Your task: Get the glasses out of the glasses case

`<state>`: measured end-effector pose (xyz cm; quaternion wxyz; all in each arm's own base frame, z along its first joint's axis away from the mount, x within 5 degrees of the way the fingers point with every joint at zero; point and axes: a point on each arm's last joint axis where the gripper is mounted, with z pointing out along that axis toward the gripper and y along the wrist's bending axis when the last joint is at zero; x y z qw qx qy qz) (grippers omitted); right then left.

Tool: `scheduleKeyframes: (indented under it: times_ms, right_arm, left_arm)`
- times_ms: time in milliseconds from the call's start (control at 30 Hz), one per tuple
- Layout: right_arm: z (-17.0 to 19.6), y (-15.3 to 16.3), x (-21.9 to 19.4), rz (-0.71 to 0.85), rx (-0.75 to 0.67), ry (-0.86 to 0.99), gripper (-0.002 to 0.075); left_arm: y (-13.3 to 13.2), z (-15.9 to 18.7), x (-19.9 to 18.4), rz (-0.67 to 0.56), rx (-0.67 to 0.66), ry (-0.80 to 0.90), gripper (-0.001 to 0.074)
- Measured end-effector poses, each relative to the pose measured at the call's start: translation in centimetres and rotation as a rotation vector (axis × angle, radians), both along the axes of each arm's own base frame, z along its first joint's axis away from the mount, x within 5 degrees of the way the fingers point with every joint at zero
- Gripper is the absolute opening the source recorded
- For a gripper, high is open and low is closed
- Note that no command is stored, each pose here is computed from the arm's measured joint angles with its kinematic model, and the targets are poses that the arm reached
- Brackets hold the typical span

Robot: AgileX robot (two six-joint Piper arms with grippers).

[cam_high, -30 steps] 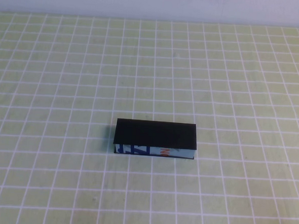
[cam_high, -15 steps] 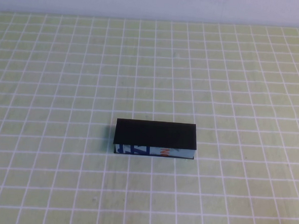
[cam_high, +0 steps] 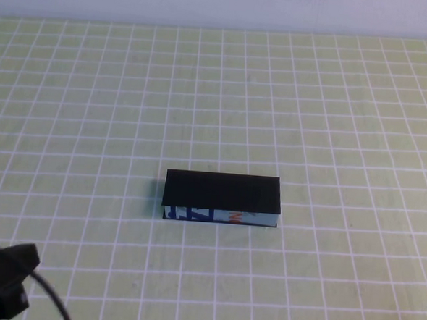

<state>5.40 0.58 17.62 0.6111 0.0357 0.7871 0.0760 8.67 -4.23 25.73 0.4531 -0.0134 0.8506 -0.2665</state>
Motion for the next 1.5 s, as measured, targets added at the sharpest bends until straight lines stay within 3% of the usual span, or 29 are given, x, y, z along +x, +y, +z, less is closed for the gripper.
scheduleKeyframes:
  times_ms: [233,400,633,933,1500]
  right_arm:
    - [0.0,0.0,0.0,0.0,0.0,0.0,-0.0018]
    - [0.0,0.0,0.0,0.0,0.0,0.0,-0.0018]
    - [0.0,0.0,0.0,0.0,0.0,0.0,-0.0018]
    - [0.0,0.0,0.0,0.0,0.0,0.0,-0.0018]
    - [0.2,0.0,0.1,-0.002,0.019,-0.023,-0.0018]
  left_arm:
    - [-1.8,4.2,6.1,-0.255,0.185,0.118,-0.0004]
    - [-3.0,6.1,10.8,-0.387,0.211,0.134,-0.0004]
    - [-4.3,7.3,16.7,-0.458,0.197,0.107,-0.0004]
    - [-5.9,5.6,23.5,-0.544,0.155,0.122,-0.0004]
    - [-9.4,-0.5,30.8,-0.666,0.125,0.21,-0.0004]
